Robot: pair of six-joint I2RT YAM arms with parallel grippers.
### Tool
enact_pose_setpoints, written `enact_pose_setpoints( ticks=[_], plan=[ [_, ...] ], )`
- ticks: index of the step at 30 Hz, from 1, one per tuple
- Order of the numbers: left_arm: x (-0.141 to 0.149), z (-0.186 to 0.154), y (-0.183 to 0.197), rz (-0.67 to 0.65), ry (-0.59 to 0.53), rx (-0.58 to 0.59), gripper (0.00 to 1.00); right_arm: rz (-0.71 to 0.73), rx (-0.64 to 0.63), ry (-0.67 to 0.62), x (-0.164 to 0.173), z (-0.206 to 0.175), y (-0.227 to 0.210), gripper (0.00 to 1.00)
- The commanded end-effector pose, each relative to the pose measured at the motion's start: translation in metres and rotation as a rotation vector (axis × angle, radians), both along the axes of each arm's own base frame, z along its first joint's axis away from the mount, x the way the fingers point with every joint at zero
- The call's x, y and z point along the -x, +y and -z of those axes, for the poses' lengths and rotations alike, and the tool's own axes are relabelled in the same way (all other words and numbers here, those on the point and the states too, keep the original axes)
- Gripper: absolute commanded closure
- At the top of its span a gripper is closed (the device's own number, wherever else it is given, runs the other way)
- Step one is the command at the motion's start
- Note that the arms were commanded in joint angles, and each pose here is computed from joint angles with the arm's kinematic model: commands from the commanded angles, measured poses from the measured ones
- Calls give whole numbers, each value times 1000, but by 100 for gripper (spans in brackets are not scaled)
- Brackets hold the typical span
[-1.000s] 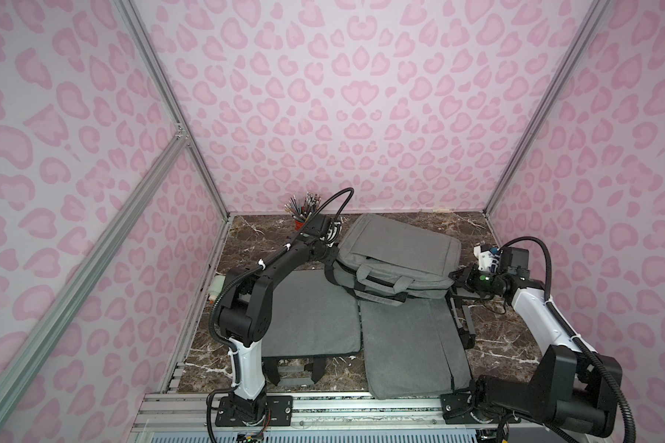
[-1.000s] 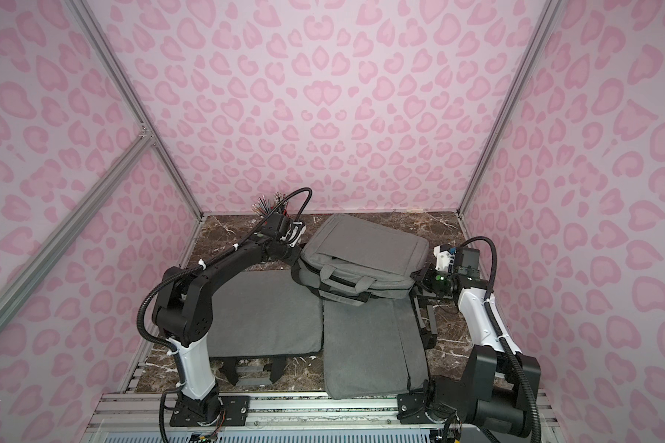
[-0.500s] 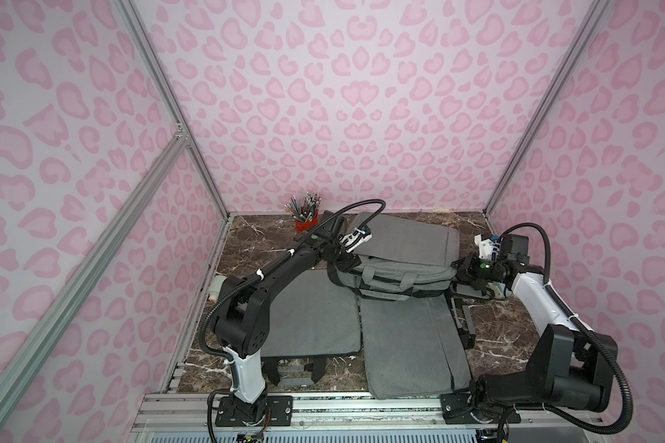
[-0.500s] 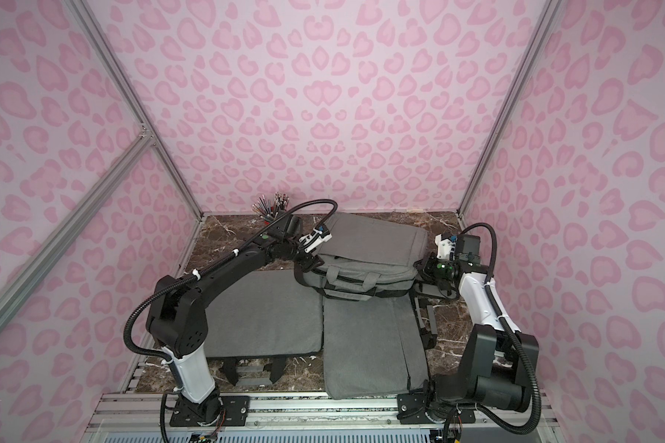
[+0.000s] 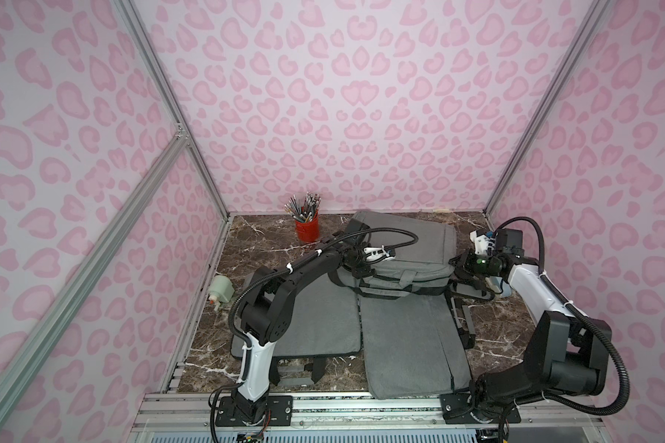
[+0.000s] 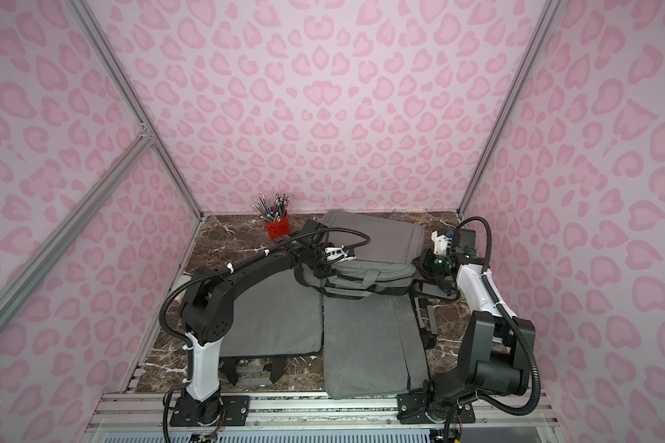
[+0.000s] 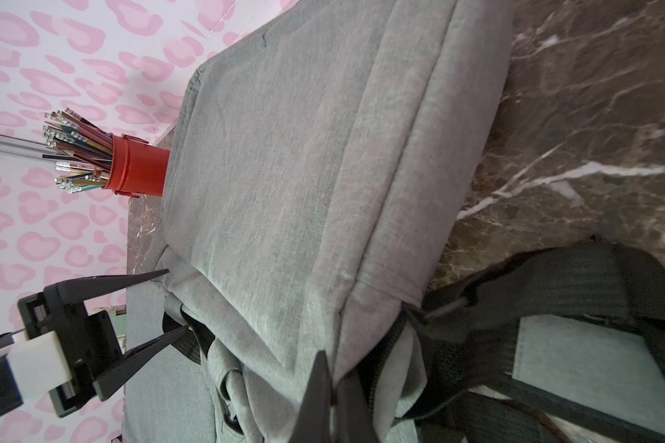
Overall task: Open the zippered laptop bag and take out the laptop
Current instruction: Open the bag flap on the zippered laptop bag.
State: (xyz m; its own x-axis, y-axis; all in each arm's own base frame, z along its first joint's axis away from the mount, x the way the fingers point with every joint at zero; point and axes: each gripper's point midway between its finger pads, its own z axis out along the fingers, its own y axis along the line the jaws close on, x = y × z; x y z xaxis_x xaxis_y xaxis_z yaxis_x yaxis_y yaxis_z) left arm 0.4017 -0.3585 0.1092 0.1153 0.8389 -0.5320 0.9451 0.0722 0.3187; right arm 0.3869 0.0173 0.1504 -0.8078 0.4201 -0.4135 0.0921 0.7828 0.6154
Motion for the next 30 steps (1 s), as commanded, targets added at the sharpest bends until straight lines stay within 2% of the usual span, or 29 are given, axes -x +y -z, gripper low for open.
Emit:
enact_pose_setpoints(
  ticks=[1,8,10,13,17,21,30],
  plan=[
    [-13,4,-4,1,-52,-28,34,-16,12,-36,-7,-5,0,100],
    [-31,14,-2,-49,-84,-81,40,-22,7,-30,-5,-3,1,100],
    [-32,14,-1,-57,-82,-82,49,-25,3,-33,-5,-3,2,100],
    [-31,6,-3,-74,-71,-64,73,-24,0,-30,-4,-2,2,100],
    [-29,-17,-7,-108,-43,-3,96,-10,-7,-41,-6,-2,2,100],
    [-23,-49,-13,-144,10,82,98,26,-2,-63,-10,-3,-2,99],
    [-14,-99,-36,-291,245,285,98,128,43,-163,-22,-23,-12,61]
  ],
)
